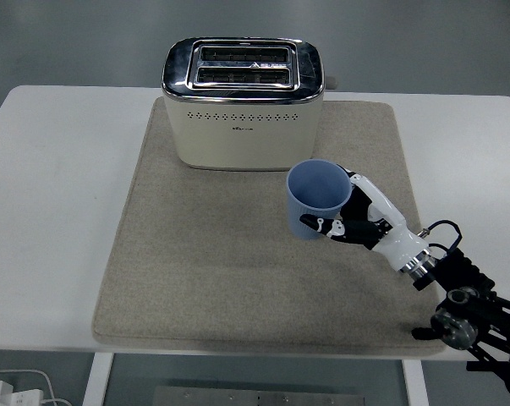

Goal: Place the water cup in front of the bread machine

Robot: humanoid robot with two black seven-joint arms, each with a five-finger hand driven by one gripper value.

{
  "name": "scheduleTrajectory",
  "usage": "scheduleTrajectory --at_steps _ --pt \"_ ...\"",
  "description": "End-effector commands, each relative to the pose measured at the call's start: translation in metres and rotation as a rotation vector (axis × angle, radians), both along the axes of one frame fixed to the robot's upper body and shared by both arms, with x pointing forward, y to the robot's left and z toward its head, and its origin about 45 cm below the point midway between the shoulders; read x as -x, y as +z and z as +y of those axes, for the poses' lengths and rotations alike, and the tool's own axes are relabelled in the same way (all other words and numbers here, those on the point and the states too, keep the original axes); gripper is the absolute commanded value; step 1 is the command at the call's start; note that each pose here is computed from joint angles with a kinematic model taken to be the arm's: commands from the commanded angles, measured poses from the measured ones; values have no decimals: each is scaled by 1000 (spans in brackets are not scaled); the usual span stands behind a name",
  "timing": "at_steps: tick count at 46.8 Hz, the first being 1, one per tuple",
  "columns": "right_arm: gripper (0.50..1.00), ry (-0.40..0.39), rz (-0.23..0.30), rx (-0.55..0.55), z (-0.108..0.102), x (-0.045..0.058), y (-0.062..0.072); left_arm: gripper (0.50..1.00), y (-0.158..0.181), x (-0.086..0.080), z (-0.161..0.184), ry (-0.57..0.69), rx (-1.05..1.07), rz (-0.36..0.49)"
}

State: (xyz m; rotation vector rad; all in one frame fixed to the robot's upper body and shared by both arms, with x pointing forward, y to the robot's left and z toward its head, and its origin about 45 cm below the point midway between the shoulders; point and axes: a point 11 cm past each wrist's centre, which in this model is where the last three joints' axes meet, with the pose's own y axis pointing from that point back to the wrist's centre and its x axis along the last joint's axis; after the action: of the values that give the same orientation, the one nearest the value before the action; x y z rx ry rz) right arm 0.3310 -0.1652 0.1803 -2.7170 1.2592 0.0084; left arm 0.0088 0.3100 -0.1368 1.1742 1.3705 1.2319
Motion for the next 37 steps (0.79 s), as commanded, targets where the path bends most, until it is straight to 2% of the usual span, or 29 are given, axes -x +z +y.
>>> scheduleTrajectory --at_steps 1,6,19,29,37 --pt "507 8 3 5 8 -4 -3 1000 0 0 0 0 0 -1" --pt "507 17 5 7 18 -7 -6 1000 0 0 0 0 0 -1" --pt "507 39 -24 -18 46 -21 4 1000 0 0 0 -3 1 1" --pt "509 71 -22 11 67 -23 -2 1000 0 0 0 -3 1 1" --pt "515 88 -26 8 85 -27 -1 1000 0 0 0 -3 1 0"
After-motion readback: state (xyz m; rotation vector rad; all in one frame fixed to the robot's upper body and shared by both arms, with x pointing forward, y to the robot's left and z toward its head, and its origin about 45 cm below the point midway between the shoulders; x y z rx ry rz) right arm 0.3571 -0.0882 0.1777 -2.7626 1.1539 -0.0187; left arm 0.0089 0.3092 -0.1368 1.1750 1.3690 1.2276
